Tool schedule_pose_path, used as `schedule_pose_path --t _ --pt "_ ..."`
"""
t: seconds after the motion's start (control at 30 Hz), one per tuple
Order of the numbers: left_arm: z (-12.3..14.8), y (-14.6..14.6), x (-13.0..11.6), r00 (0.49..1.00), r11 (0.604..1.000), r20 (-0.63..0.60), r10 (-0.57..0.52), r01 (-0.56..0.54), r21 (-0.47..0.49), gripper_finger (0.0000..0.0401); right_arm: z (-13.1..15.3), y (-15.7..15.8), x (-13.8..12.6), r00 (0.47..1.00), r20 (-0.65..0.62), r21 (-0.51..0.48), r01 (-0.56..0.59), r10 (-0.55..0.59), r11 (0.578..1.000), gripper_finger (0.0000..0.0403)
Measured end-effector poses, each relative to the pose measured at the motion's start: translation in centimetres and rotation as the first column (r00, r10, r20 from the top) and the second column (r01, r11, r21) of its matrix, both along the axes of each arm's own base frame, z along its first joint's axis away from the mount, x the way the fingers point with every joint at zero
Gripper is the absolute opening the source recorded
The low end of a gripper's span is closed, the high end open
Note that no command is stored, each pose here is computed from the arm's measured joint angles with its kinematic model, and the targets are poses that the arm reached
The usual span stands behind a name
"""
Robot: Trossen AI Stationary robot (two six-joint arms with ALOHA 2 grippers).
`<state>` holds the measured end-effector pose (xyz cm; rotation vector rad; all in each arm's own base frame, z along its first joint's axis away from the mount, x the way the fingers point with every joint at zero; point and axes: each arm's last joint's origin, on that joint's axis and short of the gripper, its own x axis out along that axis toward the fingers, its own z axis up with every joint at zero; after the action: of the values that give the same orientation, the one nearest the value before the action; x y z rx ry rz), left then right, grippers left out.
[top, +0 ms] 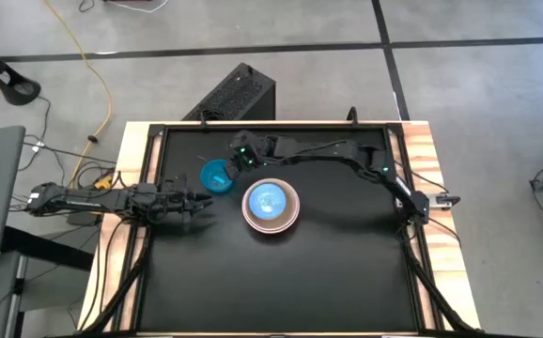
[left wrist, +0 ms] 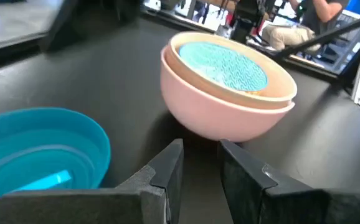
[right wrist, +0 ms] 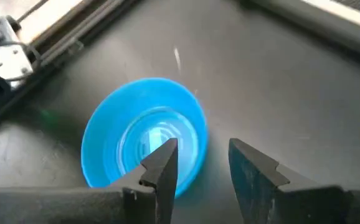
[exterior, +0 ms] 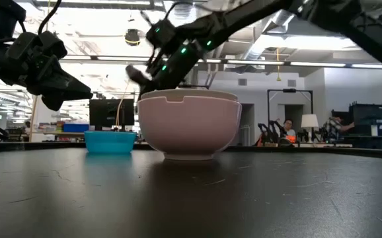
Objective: Nest bowls inside each other
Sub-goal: Stack the blue bowl on top of the blue patterned bowl
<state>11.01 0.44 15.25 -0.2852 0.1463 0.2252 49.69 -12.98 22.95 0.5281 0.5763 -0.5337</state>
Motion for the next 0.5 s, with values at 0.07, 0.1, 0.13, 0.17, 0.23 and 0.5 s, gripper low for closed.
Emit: schedule_pose_path --t 0.07,0.1,0.13,0.17,0.23,0.5 --pt "-0.1 0.0 0.0 1.000 1.000 -0.010 0.006 -0.005 0.002 0.0088 -1.1 -0.2 1.0 1.000 -0.009 0.009 -0.001 0.001 1.000 0.0158" --pt "-0.1 0.0 0.1 1.000 1.000 -0.014 0.006 -0.006 0.002 0.0088 -1.7 -0.3 1.5 1.000 -0.020 0.012 0.000 0.000 1.000 0.0158" --pt "-0.2 0.0 0.1 1.000 1.000 -0.021 0.006 -0.006 0.002 0.0088 -2.2 -0.5 1.8 1.000 -0.027 0.013 0.002 -0.002 1.000 0.0158" --pt "-0.2 0.0 0.1 1.000 1.000 -0.025 0.005 -0.005 0.002 0.0088 -2.5 -0.7 2.2 1.000 -0.030 0.014 0.003 -0.003 1.000 0.0158" --pt "-0.2 0.0 0.1 1.000 1.000 -0.026 0.006 -0.006 0.002 0.0088 -2.9 -0.9 2.9 0.999 -0.040 0.013 0.004 -0.003 1.000 0.0158" --pt "-0.2 0.0 0.1 1.000 1.000 -0.028 0.004 -0.004 0.014 0.0088 -3.7 -0.6 3.9 0.997 -0.073 0.020 -0.008 0.009 1.000 0.0158"
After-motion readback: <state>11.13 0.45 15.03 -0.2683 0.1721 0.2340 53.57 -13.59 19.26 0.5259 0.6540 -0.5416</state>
